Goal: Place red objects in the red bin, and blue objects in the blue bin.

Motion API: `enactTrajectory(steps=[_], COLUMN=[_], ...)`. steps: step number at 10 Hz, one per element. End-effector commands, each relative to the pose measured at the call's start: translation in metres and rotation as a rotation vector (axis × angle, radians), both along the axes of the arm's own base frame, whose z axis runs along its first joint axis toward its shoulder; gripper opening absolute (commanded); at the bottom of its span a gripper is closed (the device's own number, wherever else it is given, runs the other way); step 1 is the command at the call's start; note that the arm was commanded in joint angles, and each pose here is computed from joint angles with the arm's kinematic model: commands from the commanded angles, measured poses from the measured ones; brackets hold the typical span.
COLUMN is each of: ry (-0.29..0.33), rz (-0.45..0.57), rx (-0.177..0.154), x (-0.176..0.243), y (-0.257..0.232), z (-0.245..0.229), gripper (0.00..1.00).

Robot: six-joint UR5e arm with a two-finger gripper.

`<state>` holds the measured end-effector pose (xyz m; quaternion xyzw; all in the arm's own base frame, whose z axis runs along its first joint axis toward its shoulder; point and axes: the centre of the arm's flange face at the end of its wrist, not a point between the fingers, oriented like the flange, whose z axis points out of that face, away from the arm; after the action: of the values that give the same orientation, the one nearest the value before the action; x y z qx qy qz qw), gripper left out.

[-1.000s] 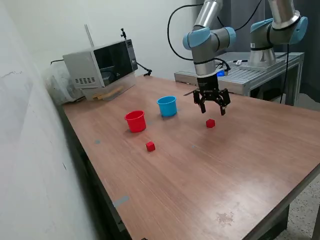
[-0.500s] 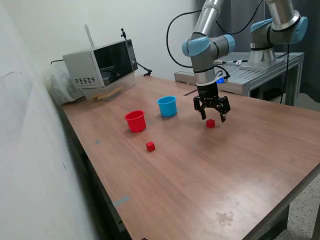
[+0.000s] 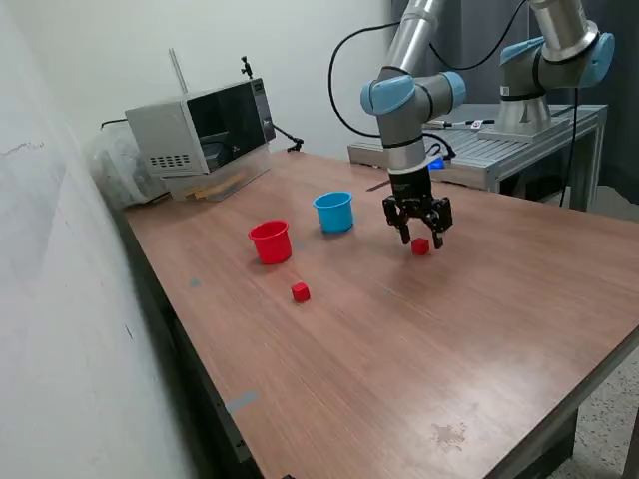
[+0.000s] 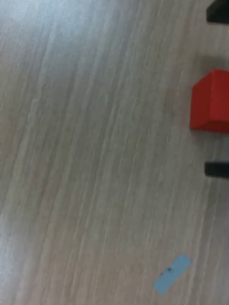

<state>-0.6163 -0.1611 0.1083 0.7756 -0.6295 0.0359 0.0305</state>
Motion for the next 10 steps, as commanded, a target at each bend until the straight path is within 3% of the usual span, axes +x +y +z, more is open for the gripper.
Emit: enactTrajectory(steps=[1, 4, 8, 10], ry=[0.001, 0.006, 0.119, 0.150], rz=[-0.001, 0.001, 0.012, 0.005], rx=[0.001, 0.015, 0.008, 0.009], x=[0.000, -0.001, 0.017, 0.020], y=[0.001, 0.002, -0.005, 0.000], z=[0.000, 0.010, 0.144, 0.170], gripper=[0.00, 0.00, 0.00, 0.00])
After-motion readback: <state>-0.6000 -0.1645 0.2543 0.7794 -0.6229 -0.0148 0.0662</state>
